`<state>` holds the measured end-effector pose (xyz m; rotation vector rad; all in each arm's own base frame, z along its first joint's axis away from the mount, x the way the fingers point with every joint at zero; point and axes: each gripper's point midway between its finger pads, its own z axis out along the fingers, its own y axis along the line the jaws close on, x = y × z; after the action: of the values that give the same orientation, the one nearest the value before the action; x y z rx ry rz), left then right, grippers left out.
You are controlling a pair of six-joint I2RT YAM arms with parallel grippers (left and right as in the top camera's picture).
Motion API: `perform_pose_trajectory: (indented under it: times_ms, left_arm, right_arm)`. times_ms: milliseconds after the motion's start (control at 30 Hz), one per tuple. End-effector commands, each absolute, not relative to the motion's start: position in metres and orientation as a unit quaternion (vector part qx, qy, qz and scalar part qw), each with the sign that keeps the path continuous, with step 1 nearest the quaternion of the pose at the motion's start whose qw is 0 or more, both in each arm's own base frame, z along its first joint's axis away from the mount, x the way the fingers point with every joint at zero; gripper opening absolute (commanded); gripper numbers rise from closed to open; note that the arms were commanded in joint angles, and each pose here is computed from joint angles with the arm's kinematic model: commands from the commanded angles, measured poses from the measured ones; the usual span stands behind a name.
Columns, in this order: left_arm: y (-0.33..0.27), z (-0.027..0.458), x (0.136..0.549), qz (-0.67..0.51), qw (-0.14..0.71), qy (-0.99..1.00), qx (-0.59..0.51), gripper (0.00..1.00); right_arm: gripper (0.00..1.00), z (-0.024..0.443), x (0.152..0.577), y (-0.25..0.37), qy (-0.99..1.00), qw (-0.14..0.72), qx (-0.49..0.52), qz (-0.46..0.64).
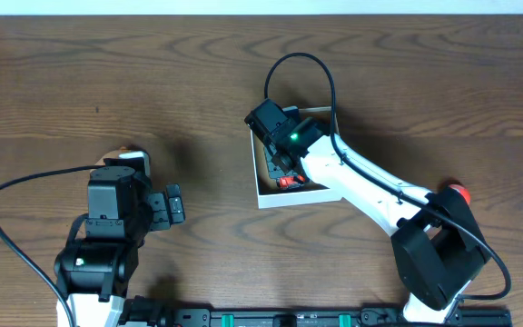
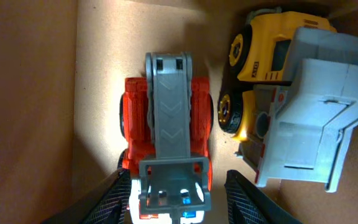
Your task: Pack container
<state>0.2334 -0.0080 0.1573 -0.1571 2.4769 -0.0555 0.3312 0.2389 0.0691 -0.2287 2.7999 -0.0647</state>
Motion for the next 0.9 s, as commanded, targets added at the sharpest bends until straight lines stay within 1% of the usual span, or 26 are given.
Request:
perform_pose_trajectory:
  times_ms: [0, 167, 333, 433, 633, 833, 867]
  left_arm:
    - [-0.008, 0.167, 0.236, -0.023, 0.334, 0.940, -0.063, 0.98]
    - [-0.008, 0.167, 0.236, -0.024, 0.334, 0.940, -0.062, 0.98]
    - [-0.008, 0.167, 0.236, -0.023, 0.334, 0.940, -0.063, 0.98]
    - [-0.008, 0.167, 0.236, -0.023, 0.334, 0.940, -0.062, 0.98]
    - [-0.008, 0.167, 0.236, -0.023, 0.334, 0.940, -0.063, 0.98]
    - [-0.008, 0.167, 0.236, -0.023, 0.334, 0.940, -0.063, 0.98]
    - [-0.008, 0.167, 0.236, -0.023, 0.334, 0.940, -0.063, 0.98]
  right_arm:
    - [0.52, 0.065, 0.336, 0.230, 0.982, 0.171, -0.070, -0.041]
    - [0.52, 0.086, 0.353, 0.227, 0.974, 0.209, -0.070, -0.057]
    - [0.52, 0.128, 0.374, 0.222, 0.958, 0.274, -0.051, -0.071]
    - [0.51, 0.141, 0.379, 0.225, 0.953, 0.288, -0.068, -0.069]
    - [0.49, 0.135, 0.368, 0.243, 0.957, 0.255, -0.133, -0.031]
    - [0.46, 0.131, 0.360, 0.248, 0.961, 0.236, -0.143, -0.015]
    - [0.44, 0.131, 0.359, 0.249, 0.961, 0.234, -0.144, -0.011]
